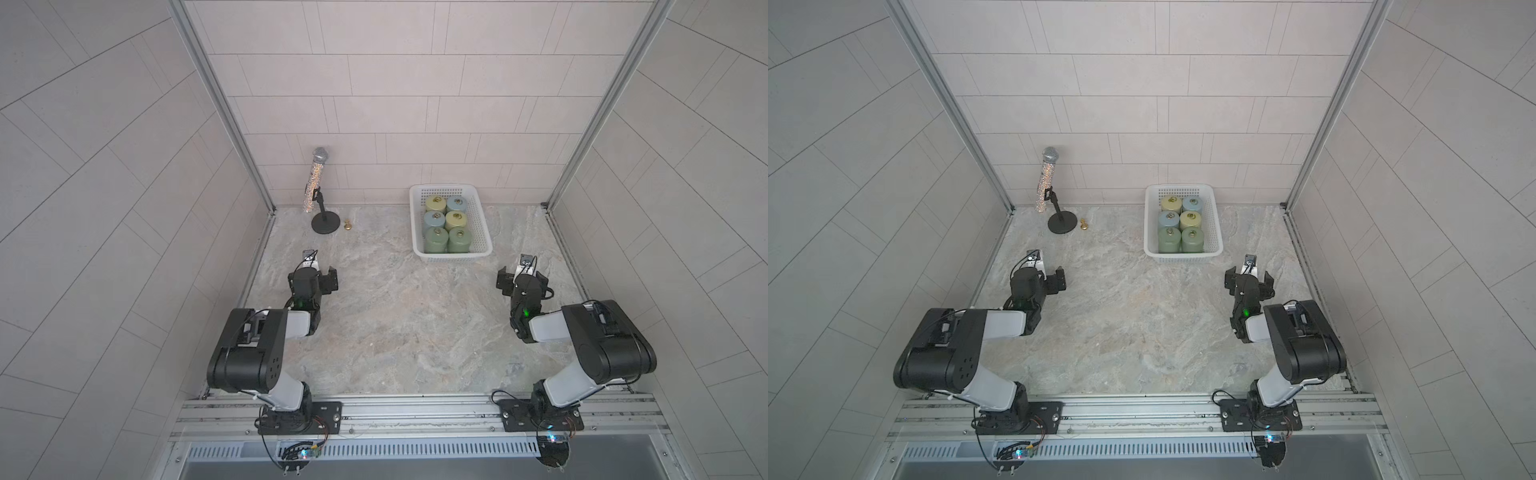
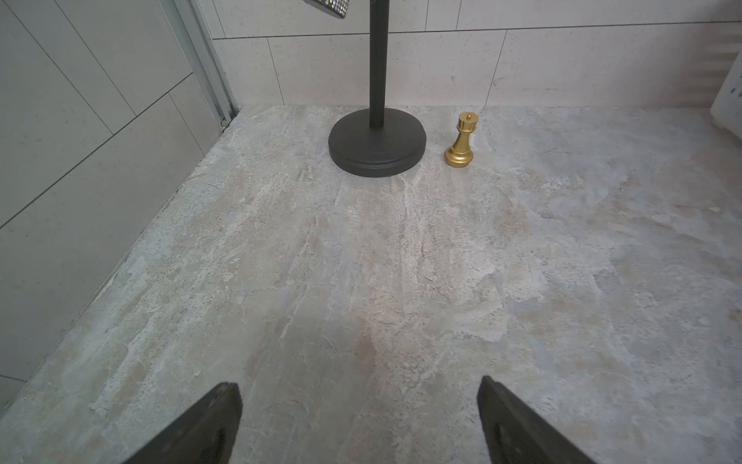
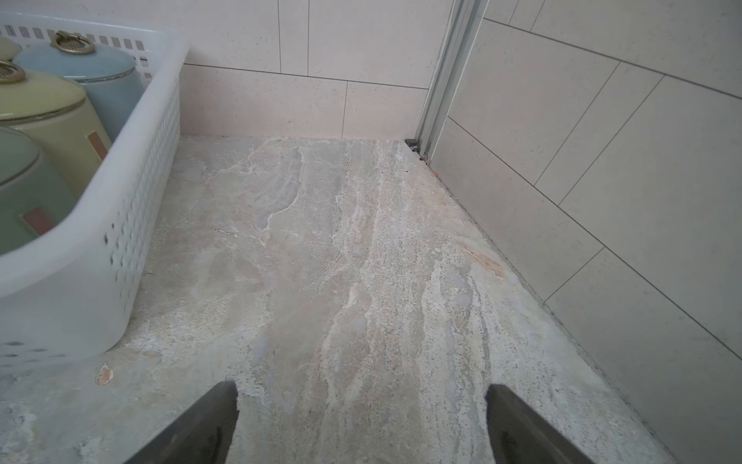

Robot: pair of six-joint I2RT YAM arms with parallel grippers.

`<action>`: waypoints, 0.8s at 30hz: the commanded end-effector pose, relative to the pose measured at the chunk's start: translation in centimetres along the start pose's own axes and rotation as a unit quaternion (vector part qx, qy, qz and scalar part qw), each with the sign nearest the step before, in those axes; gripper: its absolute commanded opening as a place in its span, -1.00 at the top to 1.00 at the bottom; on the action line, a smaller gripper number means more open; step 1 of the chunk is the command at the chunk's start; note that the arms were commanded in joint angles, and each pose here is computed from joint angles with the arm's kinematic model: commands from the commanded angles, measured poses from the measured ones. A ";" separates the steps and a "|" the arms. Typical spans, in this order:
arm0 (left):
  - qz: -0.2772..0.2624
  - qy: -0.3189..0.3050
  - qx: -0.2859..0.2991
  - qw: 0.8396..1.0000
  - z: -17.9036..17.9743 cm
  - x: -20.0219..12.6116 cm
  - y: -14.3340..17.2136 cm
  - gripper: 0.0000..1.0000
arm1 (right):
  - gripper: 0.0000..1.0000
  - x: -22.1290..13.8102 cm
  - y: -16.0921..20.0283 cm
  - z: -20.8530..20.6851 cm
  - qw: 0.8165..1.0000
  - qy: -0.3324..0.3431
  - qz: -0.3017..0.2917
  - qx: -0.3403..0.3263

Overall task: Take the tea canister out of the basket
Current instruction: Move the basket to the center of the board.

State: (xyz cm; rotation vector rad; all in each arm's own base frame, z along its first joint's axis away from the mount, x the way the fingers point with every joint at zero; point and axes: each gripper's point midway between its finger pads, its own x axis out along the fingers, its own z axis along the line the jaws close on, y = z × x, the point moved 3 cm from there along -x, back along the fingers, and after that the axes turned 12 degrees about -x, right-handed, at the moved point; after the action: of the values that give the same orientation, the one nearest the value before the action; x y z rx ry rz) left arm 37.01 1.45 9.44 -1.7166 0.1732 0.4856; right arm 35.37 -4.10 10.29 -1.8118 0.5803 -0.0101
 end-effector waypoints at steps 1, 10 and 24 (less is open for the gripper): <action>-0.009 -0.001 0.006 1.000 -0.1 -0.1 -0.2 -1.00 | -1.00 0.1 -0.2 -0.3 1.000 0.009 0.000 0.008; -0.009 -0.003 0.005 1.000 0.0 -0.1 -0.1 -1.00 | -1.00 0.1 -0.2 -0.3 1.000 0.009 -0.001 0.008; -0.009 -0.001 0.006 1.000 0.0 -0.1 -0.2 -1.00 | -1.00 0.1 -0.2 -0.3 1.000 0.009 0.000 0.008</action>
State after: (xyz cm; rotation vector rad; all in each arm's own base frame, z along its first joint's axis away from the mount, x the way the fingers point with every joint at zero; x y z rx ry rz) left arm 37.12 1.43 9.69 -1.7132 0.1633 0.4747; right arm 35.36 -4.11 10.27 -1.8120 0.5815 -0.0094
